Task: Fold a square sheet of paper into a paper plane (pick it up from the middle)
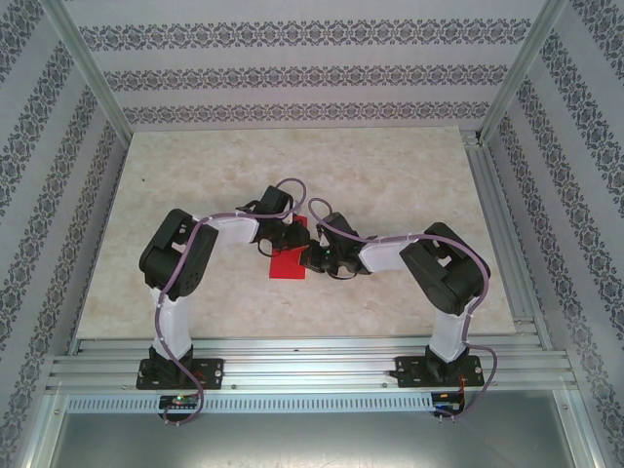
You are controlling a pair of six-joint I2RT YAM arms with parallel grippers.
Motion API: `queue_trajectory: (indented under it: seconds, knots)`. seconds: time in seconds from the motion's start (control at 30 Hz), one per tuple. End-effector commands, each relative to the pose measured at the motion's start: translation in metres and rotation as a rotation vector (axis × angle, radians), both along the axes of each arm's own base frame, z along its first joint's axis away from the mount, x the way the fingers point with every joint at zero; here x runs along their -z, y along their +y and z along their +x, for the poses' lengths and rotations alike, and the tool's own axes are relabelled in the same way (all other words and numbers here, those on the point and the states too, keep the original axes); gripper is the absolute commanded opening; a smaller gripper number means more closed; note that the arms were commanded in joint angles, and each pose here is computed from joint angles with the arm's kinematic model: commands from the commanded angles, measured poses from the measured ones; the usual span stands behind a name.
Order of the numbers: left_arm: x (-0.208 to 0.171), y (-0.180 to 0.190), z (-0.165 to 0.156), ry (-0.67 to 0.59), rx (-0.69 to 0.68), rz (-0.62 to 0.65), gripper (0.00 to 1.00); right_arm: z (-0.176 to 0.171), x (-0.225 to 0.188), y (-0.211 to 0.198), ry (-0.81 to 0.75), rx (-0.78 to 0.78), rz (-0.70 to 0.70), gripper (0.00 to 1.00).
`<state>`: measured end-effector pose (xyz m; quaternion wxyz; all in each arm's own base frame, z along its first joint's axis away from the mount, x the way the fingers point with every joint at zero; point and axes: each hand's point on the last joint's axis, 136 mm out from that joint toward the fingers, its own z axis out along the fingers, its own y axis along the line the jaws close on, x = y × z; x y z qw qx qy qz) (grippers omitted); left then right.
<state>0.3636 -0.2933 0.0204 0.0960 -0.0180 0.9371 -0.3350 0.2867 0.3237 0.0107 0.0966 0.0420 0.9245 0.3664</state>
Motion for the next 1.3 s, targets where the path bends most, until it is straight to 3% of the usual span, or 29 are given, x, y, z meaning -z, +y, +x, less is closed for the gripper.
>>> queue_trajectory:
  seconds: [0.0, 0.7, 0.9, 1.1, 1.27]
  knots:
    - [0.004, 0.019, 0.050, -0.119, -0.122, 0.062, 0.16, -0.065, 0.057, -0.031, 0.229, -0.038, -0.181, 0.04]
    - [0.002, 0.045, 0.093, -0.169, -0.182, 0.150, 0.16, -0.074, 0.059, -0.041, 0.233, -0.027, -0.198, 0.04]
    - [-0.025, 0.044, 0.100, -0.213, -0.161, 0.132, 0.17, -0.056, 0.037, -0.021, 0.157, -0.022, -0.095, 0.05]
    - [-0.073, 0.051, 0.074, -0.266, -0.140, 0.081, 0.20, -0.004, -0.048, 0.016, -0.048, -0.006, 0.143, 0.07]
    - [-0.081, 0.053, 0.028, -0.239, -0.116, 0.032, 0.20, 0.020, -0.066, -0.004, -0.127, 0.008, 0.092, 0.09]
